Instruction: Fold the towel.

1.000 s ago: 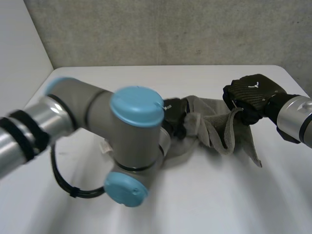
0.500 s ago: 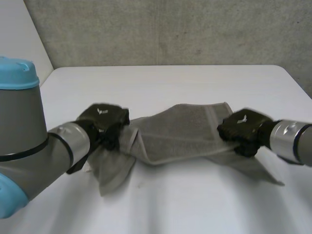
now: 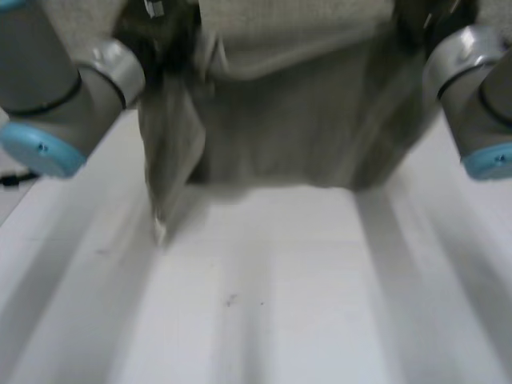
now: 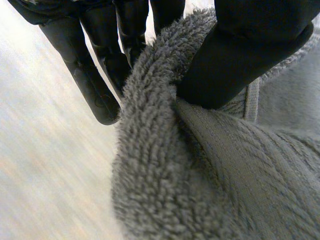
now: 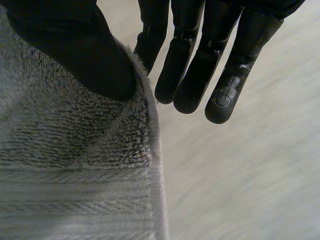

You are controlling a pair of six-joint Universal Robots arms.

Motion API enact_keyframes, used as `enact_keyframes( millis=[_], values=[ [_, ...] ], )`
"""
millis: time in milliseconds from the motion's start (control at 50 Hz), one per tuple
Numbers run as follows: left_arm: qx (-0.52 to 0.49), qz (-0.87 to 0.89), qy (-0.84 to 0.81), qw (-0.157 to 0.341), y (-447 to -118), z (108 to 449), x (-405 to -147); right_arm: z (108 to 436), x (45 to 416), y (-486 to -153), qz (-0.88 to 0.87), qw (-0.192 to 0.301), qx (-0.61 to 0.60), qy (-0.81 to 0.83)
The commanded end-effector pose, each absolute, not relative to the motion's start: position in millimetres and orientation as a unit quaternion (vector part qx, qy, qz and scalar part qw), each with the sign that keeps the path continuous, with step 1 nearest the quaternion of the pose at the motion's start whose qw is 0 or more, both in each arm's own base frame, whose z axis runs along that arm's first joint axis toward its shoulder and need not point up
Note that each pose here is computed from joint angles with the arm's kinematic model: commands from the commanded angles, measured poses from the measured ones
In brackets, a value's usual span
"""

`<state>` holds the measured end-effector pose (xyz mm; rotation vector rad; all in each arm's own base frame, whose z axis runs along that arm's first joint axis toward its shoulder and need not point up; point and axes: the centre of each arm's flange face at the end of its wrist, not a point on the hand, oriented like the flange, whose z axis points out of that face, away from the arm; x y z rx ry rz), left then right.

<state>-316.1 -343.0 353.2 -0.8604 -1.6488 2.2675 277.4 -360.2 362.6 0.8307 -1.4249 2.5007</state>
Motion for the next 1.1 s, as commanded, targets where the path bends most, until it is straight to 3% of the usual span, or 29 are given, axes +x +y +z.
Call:
enact_keyframes(
  millis=[20,60,80,120,140,180,200,260,300,340,440,560,680,820,920,1020,1100],
  values=[
    [-0.238,0.836,-0.477,0.133,-349.9,393.1,-313.8,389.0,268.2,-337.0,0.874,0.067,0.244,-0.416],
    [-0.233,0.807,-0.519,0.157,-354.2,369.7,-303.9,357.2,270.3,-330.7,0.835,0.052,0.281,-0.471],
    [-0.233,0.807,-0.519,0.157,-354.2,369.5,-303.8,357.0,270.3,-330.7,0.834,0.052,0.281,-0.471],
    [-0.266,0.761,-0.562,0.183,-354.1,328.6,-300.7,317.3,270.8,-321.3,0.775,0.032,0.327,-0.54],
    [-0.267,0.761,-0.562,0.183,-354.1,328.4,-300.7,317.1,270.8,-321.2,0.774,0.032,0.328,-0.54],
    [-0.3,0.71,-0.603,0.208,-349.2,285.1,-296.1,272.4,270.2,-312.1,0.707,0.015,0.369,-0.604],
    [-0.3,0.71,-0.603,0.208,-349.2,284.9,-296.1,272.1,270.2,-312.1,0.706,0.015,0.369,-0.604],
    [-0.304,0.662,-0.649,0.217,-346.7,244.2,-283.3,229.9,269.0,-300.6,0.639,-0.002,0.401,-0.656],
    [-0.3,0.642,-0.671,0.216,-344.6,227.2,-277.0,212.0,268.6,-293.8,0.611,-0.012,0.414,-0.675],
    [-0.301,0.598,-0.713,0.208,-338.8,189.5,-266.7,179.2,266.8,-282.3,0.564,-0.028,0.432,-0.704],
    [-0.337,0.546,-0.75,0.162,-331.7,153.1,-245.2,152.2,264.1,-270.6,0.524,-0.044,0.446,-0.725],
    [-0.432,0.494,-0.746,0.111,-308.9,145.4,-240.5,151.2,262.6,-266.3,0.52,-0.041,0.452,-0.724],
    [-0.445,0.492,-0.74,0.112,-297.8,163.3,-244.2,158.4,261.5,-266.5,0.528,-0.04,0.447,-0.721],
    [-0.403,0.534,-0.73,0.144,-270.8,206.7,-261.1,160.8,258.9,-267.7,0.533,-0.038,0.439,-0.722],
    [-0.353,0.565,-0.729,0.157,-252.9,217.5,-272.9,160.1,258.2,-267.7,0.532,-0.037,0.438,-0.723],
    [-0.316,0.593,-0.727,0.141,-231.8,211.6,-283.8,158.6,258.3,-266.6,0.53,-0.038,0.439,-0.724],
    [-0.289,0.614,-0.728,0.096,-213.7,198.9,-291.9,157.4,259.0,-265.4,0.529,-0.039,0.44,-0.725]
  ],
)
